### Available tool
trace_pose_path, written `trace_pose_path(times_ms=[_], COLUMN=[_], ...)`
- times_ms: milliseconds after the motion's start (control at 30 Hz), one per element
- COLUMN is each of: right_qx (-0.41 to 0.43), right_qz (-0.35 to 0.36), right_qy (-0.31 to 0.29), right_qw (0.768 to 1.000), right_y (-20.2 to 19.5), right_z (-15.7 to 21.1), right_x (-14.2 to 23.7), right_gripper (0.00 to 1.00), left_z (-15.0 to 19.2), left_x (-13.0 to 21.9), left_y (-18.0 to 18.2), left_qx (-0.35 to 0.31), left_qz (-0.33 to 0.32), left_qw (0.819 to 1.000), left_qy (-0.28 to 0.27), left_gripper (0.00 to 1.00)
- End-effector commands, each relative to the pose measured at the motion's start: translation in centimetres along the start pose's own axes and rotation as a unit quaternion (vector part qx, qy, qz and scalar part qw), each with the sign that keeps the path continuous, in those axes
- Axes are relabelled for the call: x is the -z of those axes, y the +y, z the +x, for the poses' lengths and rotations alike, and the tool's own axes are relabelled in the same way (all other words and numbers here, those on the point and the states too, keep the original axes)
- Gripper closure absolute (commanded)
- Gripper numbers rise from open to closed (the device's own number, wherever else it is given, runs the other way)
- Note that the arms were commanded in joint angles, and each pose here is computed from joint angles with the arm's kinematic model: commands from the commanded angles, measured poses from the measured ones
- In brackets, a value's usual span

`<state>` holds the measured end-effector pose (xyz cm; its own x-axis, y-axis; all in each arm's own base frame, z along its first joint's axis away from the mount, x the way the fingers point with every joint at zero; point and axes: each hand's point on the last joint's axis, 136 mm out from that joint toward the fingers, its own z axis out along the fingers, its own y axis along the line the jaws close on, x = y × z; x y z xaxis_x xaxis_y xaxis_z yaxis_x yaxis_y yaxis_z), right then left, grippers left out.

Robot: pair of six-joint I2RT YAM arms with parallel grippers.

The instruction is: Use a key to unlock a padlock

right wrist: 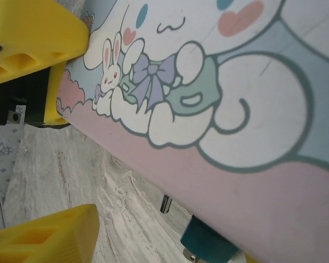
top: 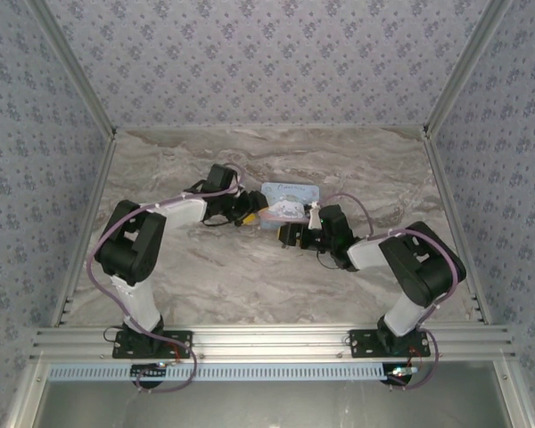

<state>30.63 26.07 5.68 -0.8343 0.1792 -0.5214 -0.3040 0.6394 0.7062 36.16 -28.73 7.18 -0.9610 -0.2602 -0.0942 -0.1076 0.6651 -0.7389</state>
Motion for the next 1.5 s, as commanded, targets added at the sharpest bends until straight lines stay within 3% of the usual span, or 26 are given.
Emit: trace_pose_path(times_ms=[0,567,1100,1467], right_qx=[0.021,0.012,0.009,-0.003], right_qz=[-0.031,-0.056,-0.057,-0.044], right_qy=[-0.031,-0.042,-0.025,-0.019], right_qw=[0.999,0.997,0.998,0.999], right_y=[1.4,0.6,0.3,-0.5], right_z=[-1.7,-1.5,-1.2,-1.0], right_x=[-0.3,0.2,-0.4,-0.8], right_gripper=[0.34,0.44,0.68,0.93], left_z=[1.6,1.8,1.8,1.9], left_x=[-0.5,-0.7,-0.7,-0.6], left_y=[3.3,3.9,3.9,4.1], left_qx=[0.020,0.030,0.031,0.032], left_qz=[-0.042,-0.045,-0.045,-0.048], left_qw=[0.999,0.998,0.998,0.998], left_qy=[0.017,0.014,0.016,0.015], left_gripper=[0.39,0.39,0.40,0.40])
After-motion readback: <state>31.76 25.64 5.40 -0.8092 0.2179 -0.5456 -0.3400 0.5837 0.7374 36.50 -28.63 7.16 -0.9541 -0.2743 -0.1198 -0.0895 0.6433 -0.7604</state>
